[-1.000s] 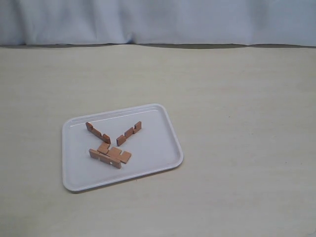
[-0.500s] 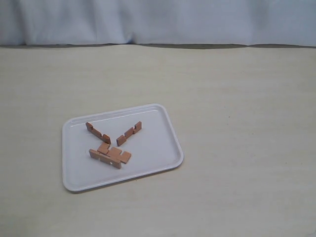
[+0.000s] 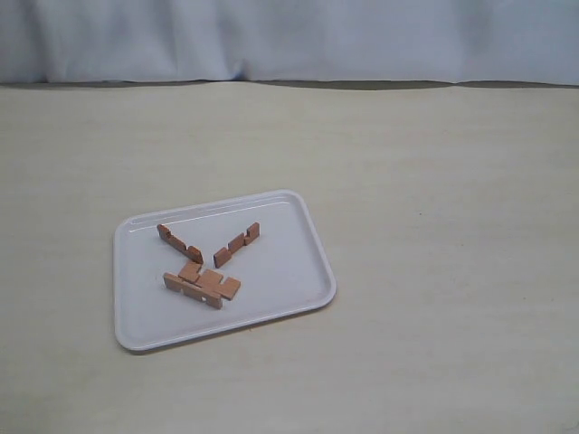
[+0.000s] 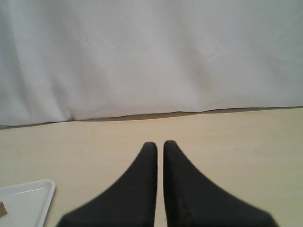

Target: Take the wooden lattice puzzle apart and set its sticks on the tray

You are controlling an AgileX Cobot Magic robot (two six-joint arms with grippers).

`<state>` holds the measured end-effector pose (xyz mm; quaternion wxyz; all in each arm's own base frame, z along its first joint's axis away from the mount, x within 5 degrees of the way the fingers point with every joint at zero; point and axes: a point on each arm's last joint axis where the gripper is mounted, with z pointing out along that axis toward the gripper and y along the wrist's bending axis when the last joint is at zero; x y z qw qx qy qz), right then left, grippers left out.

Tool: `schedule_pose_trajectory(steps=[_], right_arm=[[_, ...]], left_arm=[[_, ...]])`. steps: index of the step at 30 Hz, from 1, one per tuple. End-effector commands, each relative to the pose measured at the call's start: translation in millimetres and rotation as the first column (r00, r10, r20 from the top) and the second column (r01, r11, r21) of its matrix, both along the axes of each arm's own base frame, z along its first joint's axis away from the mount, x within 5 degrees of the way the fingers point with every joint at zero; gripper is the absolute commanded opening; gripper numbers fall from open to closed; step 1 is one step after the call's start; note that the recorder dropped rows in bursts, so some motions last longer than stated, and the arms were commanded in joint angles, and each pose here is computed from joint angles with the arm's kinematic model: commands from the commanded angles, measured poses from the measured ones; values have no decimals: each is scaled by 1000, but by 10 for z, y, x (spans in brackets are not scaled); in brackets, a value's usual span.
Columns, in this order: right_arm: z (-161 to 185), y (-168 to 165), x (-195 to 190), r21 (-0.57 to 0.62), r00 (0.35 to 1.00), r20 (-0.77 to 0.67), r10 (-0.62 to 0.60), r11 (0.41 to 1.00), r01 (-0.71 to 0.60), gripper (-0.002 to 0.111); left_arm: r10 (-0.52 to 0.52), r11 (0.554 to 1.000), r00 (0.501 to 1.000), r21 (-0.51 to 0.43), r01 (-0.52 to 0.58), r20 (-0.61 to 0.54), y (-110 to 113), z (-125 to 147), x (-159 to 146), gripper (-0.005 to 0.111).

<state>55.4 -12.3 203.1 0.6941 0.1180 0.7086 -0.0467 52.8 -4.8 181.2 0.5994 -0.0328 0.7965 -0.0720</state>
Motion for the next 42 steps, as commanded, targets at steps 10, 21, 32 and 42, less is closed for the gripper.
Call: schedule_pose_trajectory(steps=[10, 21, 32, 42], right_arm=[[-109, 26, -7, 40, 994, -106, 27, 999, -23, 4], [-109, 26, -7, 40, 994, -106, 27, 999, -23, 4], [-119, 13, -11, 80, 994, -107, 10, 997, -2, 4], [-194, -1, -30, 118, 983, -184, -8, 993, 30, 4]], left_arm=[[0, 1000, 1000, -9, 0, 8, -2, 1, 2, 0], [0, 1000, 1000, -11, 0, 8, -3, 1, 2, 0], [0, 1000, 1000, -11, 0, 8, -3, 1, 2, 0], [0, 1000, 1000, -11, 0, 8, -3, 1, 2, 0]])
